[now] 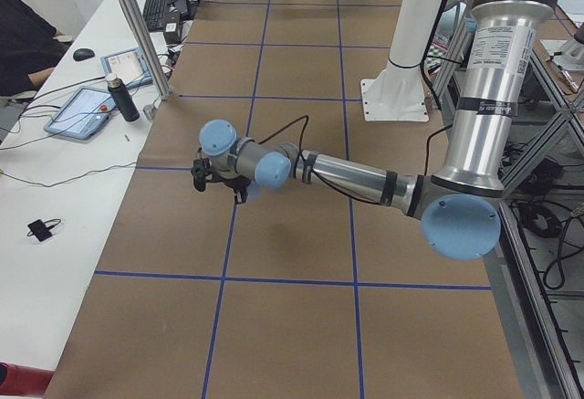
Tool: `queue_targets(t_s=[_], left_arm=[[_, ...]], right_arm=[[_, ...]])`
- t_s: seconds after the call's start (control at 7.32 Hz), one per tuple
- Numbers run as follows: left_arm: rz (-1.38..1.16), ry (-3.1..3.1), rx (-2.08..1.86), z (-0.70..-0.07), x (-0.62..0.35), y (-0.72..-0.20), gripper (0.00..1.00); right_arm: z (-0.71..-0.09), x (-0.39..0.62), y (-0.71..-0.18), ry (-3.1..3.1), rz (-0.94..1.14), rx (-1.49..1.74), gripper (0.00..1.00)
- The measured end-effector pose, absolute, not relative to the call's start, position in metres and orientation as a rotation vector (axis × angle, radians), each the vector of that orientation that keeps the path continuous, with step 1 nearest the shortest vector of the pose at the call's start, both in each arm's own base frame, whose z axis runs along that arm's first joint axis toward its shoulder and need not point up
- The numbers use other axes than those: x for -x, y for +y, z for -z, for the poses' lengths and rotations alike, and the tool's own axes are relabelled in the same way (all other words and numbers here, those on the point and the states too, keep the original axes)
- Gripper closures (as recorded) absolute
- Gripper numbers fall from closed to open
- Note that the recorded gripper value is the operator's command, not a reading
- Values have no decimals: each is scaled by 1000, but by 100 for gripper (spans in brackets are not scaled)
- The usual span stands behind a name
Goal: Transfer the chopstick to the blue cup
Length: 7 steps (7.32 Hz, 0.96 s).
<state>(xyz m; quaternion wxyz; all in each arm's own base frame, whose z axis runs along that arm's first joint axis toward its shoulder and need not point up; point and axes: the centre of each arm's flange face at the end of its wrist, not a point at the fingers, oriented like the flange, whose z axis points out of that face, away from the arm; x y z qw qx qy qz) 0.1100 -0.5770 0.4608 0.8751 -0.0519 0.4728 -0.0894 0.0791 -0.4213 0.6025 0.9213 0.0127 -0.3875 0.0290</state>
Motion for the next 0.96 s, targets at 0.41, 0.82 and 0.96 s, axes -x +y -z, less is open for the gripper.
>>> queue_targets(t_s=[0.41,0.82,0.96], left_arm=[[296,989,144,-311,-220,-607,100],[372,936,127,-190,-394,-591,100],[392,917,104,-162,-447,-587,100]], right_arm=[[-602,-79,-419,-805,-53,-32,0],[-600,-78,-420,-809,-48,-38,0],[-599,-78,-421,-809,-48,-40,0]])
